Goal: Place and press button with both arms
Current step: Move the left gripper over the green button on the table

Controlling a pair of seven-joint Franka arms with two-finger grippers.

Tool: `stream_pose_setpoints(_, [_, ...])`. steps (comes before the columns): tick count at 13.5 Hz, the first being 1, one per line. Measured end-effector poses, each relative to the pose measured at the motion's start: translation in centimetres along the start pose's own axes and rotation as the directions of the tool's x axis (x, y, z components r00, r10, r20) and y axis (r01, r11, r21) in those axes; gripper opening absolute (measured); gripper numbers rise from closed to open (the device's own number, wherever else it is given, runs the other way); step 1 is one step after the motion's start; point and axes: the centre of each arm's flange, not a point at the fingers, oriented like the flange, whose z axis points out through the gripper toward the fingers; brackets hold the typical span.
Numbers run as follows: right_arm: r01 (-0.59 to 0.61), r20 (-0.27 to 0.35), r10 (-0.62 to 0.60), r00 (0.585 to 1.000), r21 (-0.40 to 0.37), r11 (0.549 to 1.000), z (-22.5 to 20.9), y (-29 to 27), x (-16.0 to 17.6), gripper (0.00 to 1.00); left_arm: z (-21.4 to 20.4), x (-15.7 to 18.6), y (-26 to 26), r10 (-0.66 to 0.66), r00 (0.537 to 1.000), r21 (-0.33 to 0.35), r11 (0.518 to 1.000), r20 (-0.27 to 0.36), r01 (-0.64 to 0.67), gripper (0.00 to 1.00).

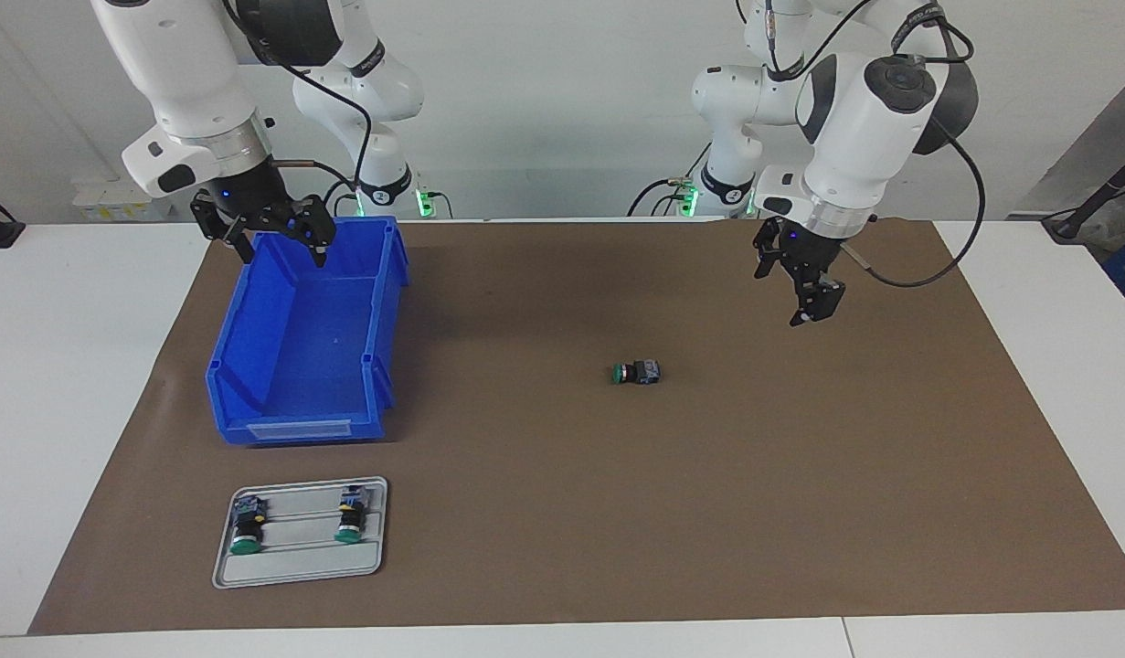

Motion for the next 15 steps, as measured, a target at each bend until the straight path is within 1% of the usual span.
stream_pose_setpoints(5, [0.000, 0.000, 0.000, 1.000, 0.000, 1.000, 0.0, 0.0, 0.0, 1.00, 3.8, 4.4, 1.8, 0.087, 0.996, 0.010, 0.996, -0.013, -0.087, 1.00])
stream_pose_setpoints(8, [0.000, 0.000, 0.000, 1.000, 0.000, 1.000, 0.0, 0.0, 0.0, 1.00, 5.8, 5.9, 2.7, 0.117, 0.993, 0.023, 0.993, -0.021, -0.116, 1.00])
stream_pose_setpoints(12, [0.000, 0.000, 0.000, 1.000, 0.000, 1.000, 0.0, 0.0, 0.0, 1.00, 9.0, 7.4, 3.4, 0.122, 0.992, 0.008, 0.993, -0.017, -0.122, 1.00])
stream_pose_setpoints(15, [0.000, 0.000, 0.000, 1.000, 0.000, 1.000, 0.0, 0.0, 0.0, 1.00, 12.9, 9.4, 4.0, 0.094, 0.995, -0.001, 0.996, -0.016, -0.094, 1.00])
